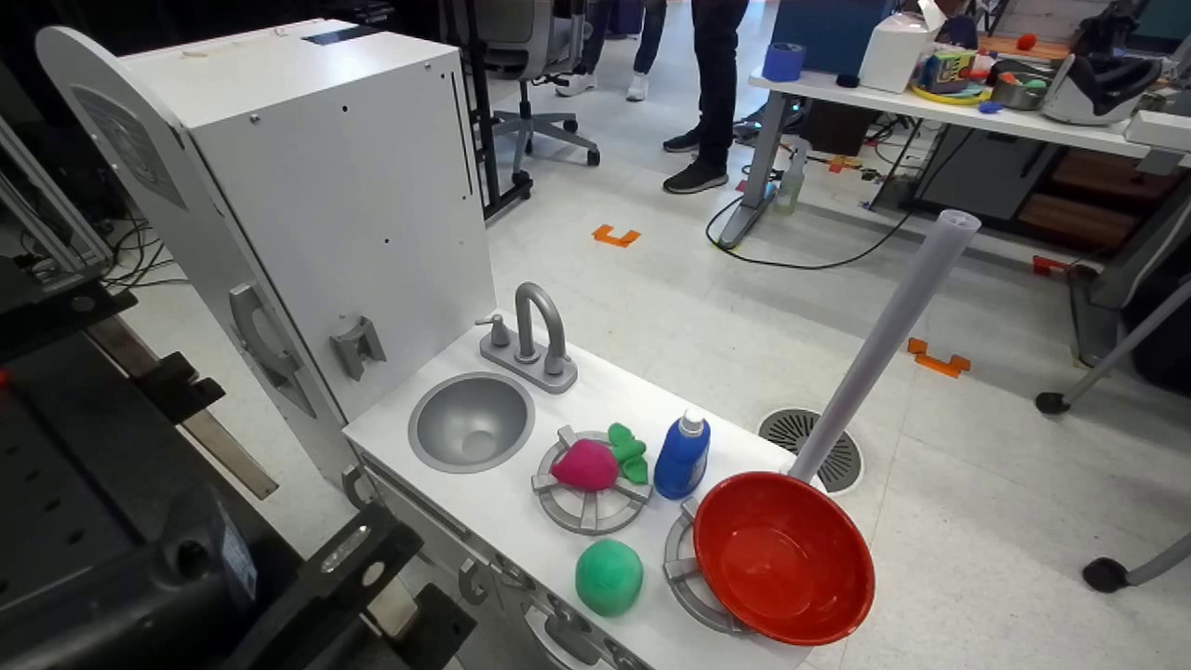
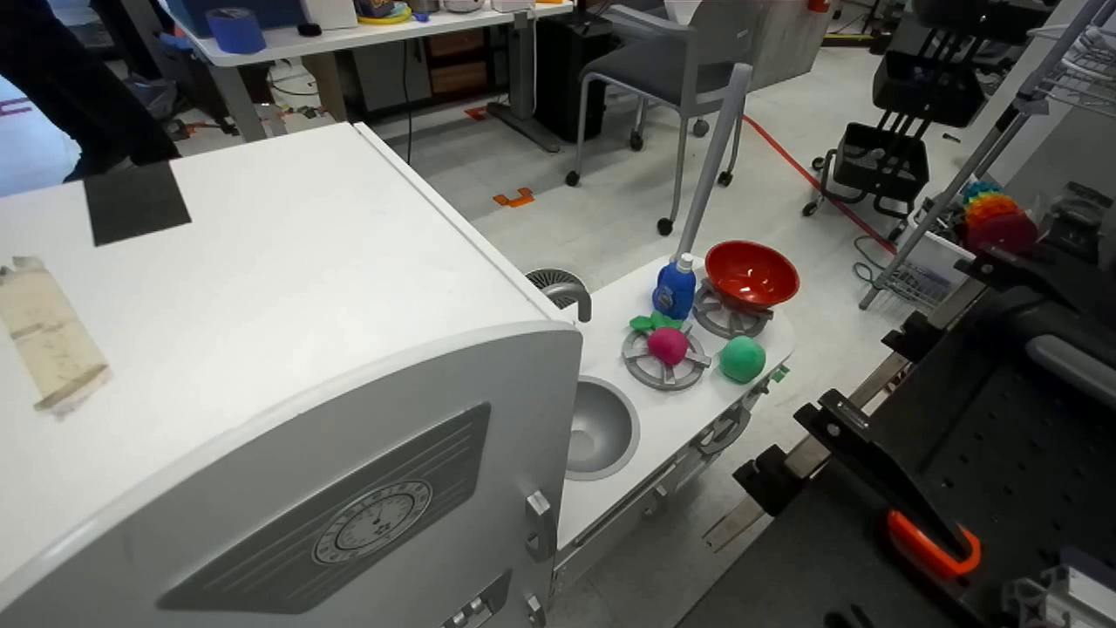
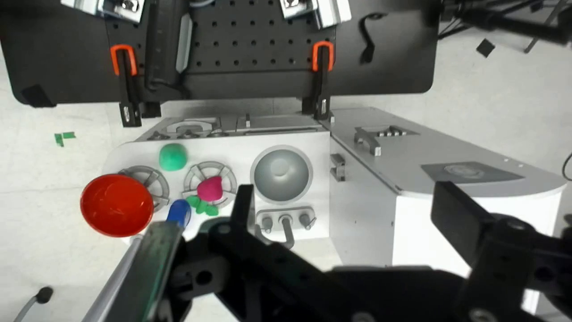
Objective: Move the blue bottle to the left on the counter
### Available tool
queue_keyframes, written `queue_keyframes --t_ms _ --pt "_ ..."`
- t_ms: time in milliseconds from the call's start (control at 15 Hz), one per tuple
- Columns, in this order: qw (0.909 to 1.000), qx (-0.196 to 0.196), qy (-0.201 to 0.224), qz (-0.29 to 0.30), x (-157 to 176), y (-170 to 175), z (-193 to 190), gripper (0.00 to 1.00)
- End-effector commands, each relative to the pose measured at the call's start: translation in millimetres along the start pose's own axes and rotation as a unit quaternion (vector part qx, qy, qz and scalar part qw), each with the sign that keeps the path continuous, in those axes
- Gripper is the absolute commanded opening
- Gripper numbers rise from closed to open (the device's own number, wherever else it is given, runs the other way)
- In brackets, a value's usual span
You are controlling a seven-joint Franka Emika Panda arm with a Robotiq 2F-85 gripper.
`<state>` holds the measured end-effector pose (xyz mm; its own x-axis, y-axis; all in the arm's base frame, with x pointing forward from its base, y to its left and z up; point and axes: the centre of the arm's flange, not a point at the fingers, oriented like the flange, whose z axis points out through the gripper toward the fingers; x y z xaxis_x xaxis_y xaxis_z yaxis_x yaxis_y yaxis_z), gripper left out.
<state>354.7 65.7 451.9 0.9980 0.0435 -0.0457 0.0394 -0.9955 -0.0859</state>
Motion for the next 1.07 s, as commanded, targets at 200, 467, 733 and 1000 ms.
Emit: queue_keyframes --t_ms 200,467,733,1000 --pt "0.9975 -0.006 0.056 0.043 140 26 50 1.0" --pt "0.994 0.019 0.061 0.089 210 55 97 1.0" --pt "0.984 0.035 0.06 0.164 271 97 160 1.0" --pt "0.9676 0.062 0.049 0.239 320 141 233 1.0"
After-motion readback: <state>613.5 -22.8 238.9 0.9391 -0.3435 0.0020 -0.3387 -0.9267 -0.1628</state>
